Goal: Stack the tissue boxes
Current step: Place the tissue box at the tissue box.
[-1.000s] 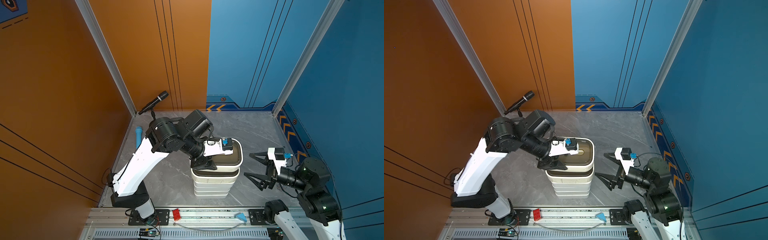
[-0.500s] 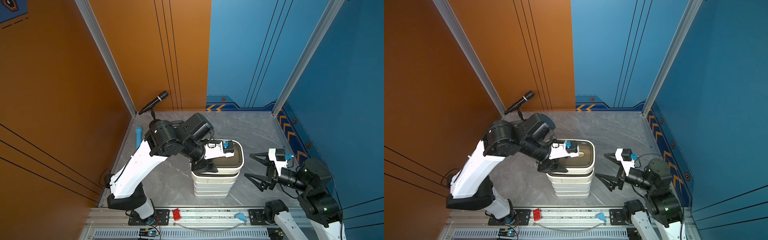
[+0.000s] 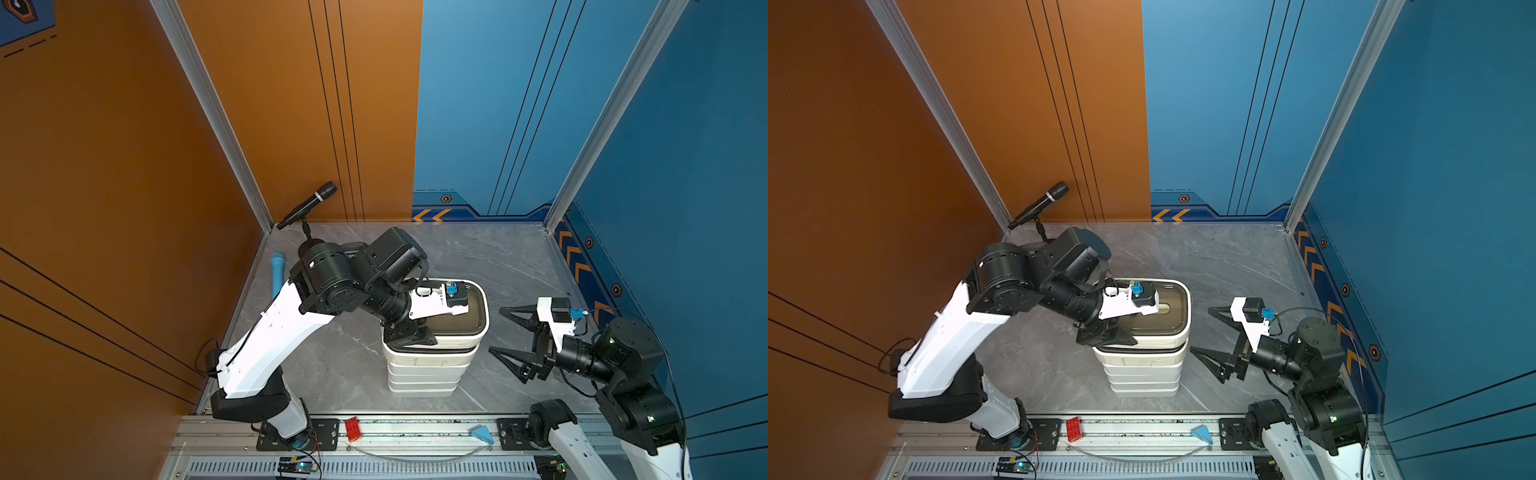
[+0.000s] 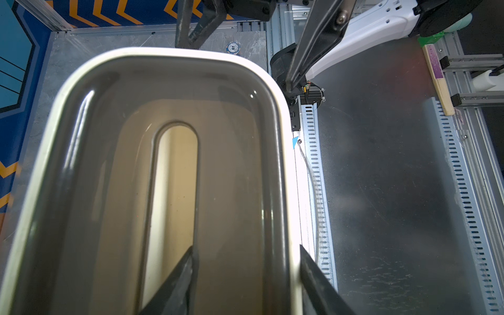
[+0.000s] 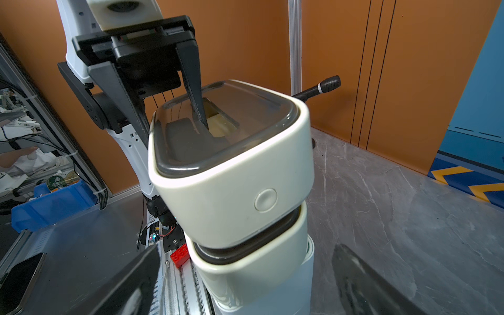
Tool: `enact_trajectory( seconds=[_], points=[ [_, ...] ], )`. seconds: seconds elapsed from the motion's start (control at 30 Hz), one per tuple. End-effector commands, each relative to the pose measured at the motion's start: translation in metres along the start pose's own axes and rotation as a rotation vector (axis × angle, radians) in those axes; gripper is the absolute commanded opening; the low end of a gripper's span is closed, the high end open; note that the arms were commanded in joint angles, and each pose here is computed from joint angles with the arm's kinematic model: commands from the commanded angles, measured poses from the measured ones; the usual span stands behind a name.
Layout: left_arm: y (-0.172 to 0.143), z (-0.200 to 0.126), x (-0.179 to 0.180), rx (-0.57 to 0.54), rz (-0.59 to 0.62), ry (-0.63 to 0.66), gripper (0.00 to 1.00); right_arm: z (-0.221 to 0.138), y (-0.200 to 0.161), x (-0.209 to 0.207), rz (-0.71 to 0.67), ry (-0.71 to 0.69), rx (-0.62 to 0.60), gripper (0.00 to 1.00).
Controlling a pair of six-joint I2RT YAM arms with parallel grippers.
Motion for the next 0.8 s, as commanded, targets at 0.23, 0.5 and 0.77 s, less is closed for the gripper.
enact_trajectory(
  seconds=[0.23, 0.5, 0.77],
  points=[
    [0.0040, -0.0085, -0.0058, -0.052, 0.013, 0.008, 0.51, -0.0010, -0.0022, 0.0039, 0.004, 0.026, -0.002, 1.00],
    [0.0035, -0.0082, -0.0076, -0.054, 0.011, -0.005, 0.51, -0.0002, -0.0021, 0.0033, 0.010, 0.029, -0.002, 1.00],
    [0.0033, -0.0109, -0.0095, -0.063, 0.011, -0.008, 0.51, -0.0001, -0.0005, 0.0037, 0.009, 0.034, -0.008, 1.00]
  ],
)
Point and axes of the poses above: each gripper's point midway between its finger pads, its own z axis out along the fingers, its own x axis along the line the jaws close on, y = z × x, the point moved 8 cm from there along -z, back along the fingers, and after that the axes turned 4 degrees about z, right-handed, at the moved point
